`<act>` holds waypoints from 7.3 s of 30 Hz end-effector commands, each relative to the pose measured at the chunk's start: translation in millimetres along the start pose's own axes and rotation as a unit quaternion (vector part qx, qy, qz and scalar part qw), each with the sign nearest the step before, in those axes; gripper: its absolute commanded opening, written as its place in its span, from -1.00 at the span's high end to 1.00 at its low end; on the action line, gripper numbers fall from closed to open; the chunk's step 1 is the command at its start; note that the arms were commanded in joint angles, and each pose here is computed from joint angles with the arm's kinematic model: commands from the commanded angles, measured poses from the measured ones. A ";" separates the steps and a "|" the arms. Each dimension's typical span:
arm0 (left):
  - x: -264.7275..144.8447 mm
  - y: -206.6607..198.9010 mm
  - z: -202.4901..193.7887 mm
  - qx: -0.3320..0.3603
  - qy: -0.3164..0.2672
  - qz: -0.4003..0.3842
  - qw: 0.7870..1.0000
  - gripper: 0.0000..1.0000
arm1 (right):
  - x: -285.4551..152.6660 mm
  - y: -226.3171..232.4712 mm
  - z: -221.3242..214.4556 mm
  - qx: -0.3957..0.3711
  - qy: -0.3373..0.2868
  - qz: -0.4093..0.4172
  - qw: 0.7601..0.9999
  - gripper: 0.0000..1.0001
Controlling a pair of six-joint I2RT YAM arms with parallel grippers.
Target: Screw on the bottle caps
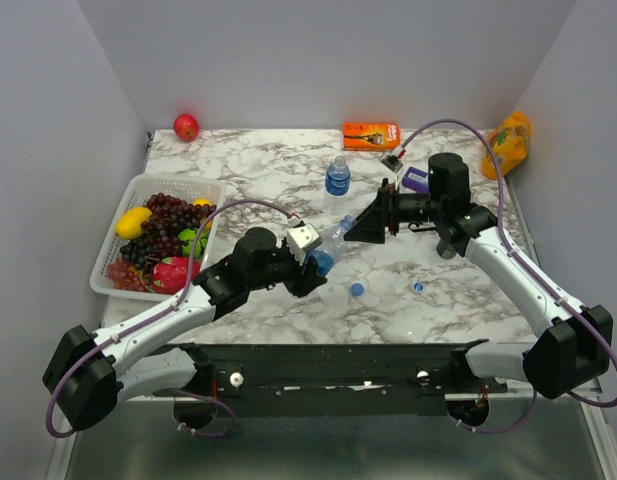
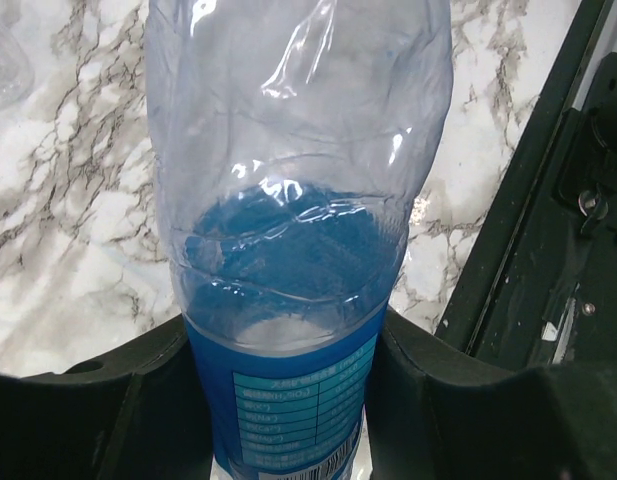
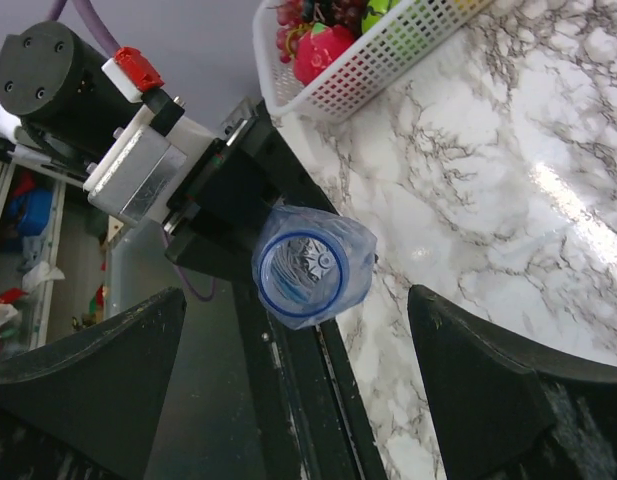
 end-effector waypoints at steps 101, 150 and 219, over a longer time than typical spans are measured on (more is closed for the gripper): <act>-76.3 66.6 -24.3 0.072 -0.034 0.128 0.989 1.00 | 43.3 -170.0 -144.0 -0.499 0.403 -0.122 0.757 -0.02; 23.7 -2.9 -28.9 0.265 -0.106 -0.101 0.953 1.00 | -4.1 59.5 -42.4 -0.506 0.222 -0.009 0.833 0.37; 25.2 40.2 -5.4 0.151 -0.097 0.089 0.980 1.00 | 60.8 -2.7 -30.3 -0.006 0.196 -0.257 0.946 0.46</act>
Point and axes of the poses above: each gripper's point midway between its finger pads, its own x axis out along the fingers, its own y axis along the line the jaws close on, z = x × y, the point moved 4 cm from there along -x, back along the fingers, and after that the axes turned 13 degrees about x, right-handed, at the moved point
